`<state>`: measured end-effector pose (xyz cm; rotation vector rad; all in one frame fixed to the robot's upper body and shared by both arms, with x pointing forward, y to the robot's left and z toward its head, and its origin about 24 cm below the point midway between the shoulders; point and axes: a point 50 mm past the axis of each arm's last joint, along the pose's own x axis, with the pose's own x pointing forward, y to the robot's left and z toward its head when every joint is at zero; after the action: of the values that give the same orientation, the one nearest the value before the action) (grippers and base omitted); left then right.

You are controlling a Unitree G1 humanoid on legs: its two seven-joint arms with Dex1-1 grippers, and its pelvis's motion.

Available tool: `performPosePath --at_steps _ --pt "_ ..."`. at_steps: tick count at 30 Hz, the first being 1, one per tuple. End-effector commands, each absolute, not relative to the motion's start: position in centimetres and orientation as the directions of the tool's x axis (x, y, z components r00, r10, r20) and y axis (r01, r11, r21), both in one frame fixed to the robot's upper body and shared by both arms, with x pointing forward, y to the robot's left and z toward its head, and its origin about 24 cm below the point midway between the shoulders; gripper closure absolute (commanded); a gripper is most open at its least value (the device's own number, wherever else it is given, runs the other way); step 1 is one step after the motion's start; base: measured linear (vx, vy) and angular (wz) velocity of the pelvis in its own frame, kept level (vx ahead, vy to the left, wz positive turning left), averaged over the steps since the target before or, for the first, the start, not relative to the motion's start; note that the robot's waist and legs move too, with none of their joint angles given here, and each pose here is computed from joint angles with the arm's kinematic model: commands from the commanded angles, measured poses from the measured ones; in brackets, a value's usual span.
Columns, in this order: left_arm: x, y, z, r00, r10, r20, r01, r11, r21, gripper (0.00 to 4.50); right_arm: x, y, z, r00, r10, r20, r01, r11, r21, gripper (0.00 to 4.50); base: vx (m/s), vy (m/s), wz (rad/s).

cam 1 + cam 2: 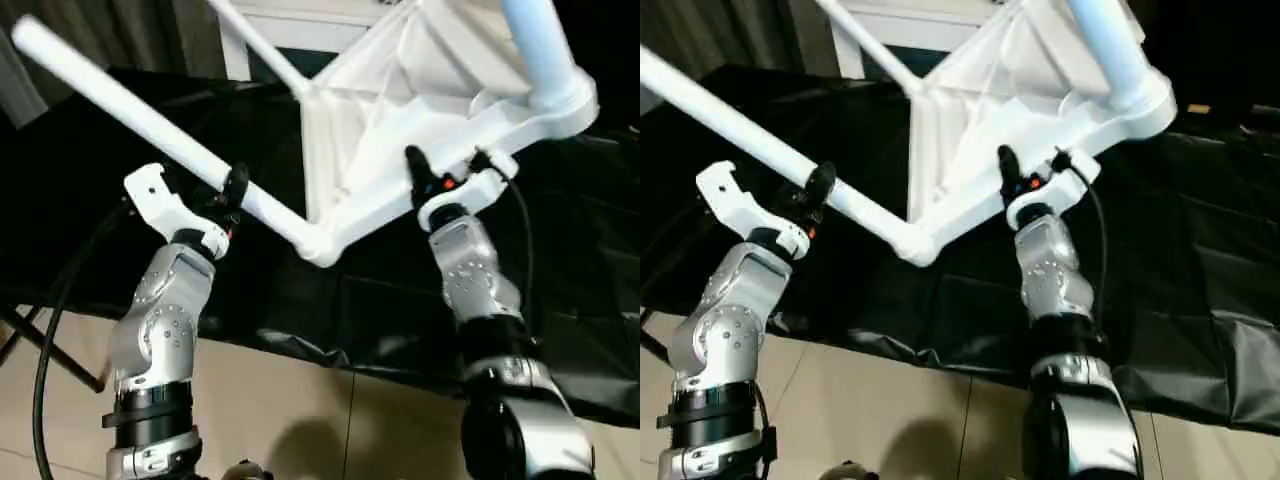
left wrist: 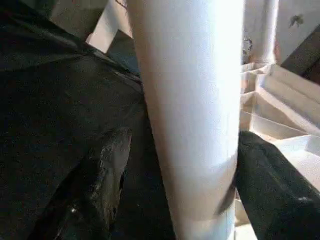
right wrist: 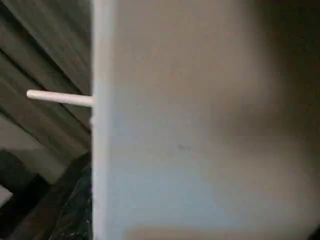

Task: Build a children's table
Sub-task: Flip table

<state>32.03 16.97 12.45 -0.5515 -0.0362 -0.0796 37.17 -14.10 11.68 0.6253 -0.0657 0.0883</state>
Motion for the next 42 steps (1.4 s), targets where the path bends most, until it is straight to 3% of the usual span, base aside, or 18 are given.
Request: performPosePath --at_steps 1,8,19,25,27,31,32,34,35,36,39,42 --pt "31.1 22.9 11.8 0.972 0.233 0.006 -0.201 0.851 -0.485 1.14 36.1 -20.3 13.6 0.977 -0.119 0.174 0.038 0.913 0.407 2.49 0.000 0.000 0.00" --pt "30.8 24.2 11.1 0.951 0.309 -0.032 -0.290 0.846 -0.447 1.14 35.4 -21.4 15.1 0.970 -0.155 0.186 0.086 0.938 0.335 2.52 0.000 0.000 0.00" --pt "30.9 24.5 11.2 0.960 0.280 -0.004 -0.250 0.852 -0.460 1.14 35.0 -21.5 16.1 0.969 -0.170 0.180 0.106 0.941 0.321 2.59 0.000 0.000 0.00" --pt "30.8 27.0 11.8 0.928 0.373 0.015 -0.333 0.844 -0.421 1.14 35.2 -21.2 16.8 0.974 -0.131 0.185 0.078 0.960 0.270 2.59 0.000 0.000 0.00" --pt "30.8 27.2 12.7 0.942 0.327 0.070 -0.286 0.896 -0.340 1.14 35.4 -21.5 17.4 0.975 -0.119 0.190 0.070 0.967 0.245 2.59 0.000 0.000 0.00" --pt "31.1 25.9 14.4 0.978 0.139 0.157 -0.117 0.983 -0.143 1.14 35.6 -21.6 17.8 0.975 -0.109 0.192 0.066 0.974 0.217 2.59 0.000 0.000 0.00" --pt "31.1 24.6 15.4 0.984 0.000 0.180 0.008 0.999 -0.045 1.14 35.7 -21.5 17.9 0.978 -0.093 0.185 0.055 0.978 0.201 2.59 0.000 0.000 0.00" --pt "30.9 22.8 16.1 0.968 -0.174 0.181 0.165 0.984 0.062 1.14 35.9 -21.5 18.0 0.979 -0.093 0.181 0.059 0.981 0.182 2.59 0.000 0.000 0.00" --pt "30.3 20.9 16.7 0.924 -0.348 0.158 0.328 0.935 0.138 1.14 36.0 -21.3 18.3 0.978 -0.093 0.187 0.060 0.983 0.176 2.60 0.000 0.000 0.00" --pt "30.3 20.9 16.7 0.924 -0.348 0.158 0.328 0.935 0.138 1.14 36.0 -21.3 18.3 0.978 -0.093 0.187 0.060 0.983 0.176 2.60 0.000 0.000 0.00" --pt "29.0 18.7 16.8 0.823 -0.560 0.092 0.535 0.820 0.202 1.14 36.1 -20.7 18.2 0.980 -0.076 0.182 0.047 0.986 0.158 2.60 0.000 0.000 0.00" --pt "27.3 16.6 16.4 0.687 -0.726 -0.011 0.715 0.673 0.189 1.14 36.2 -19.6 17.7 0.985 -0.056 0.164 0.037 0.993 0.115 2.60 0.000 0.000 0.00"
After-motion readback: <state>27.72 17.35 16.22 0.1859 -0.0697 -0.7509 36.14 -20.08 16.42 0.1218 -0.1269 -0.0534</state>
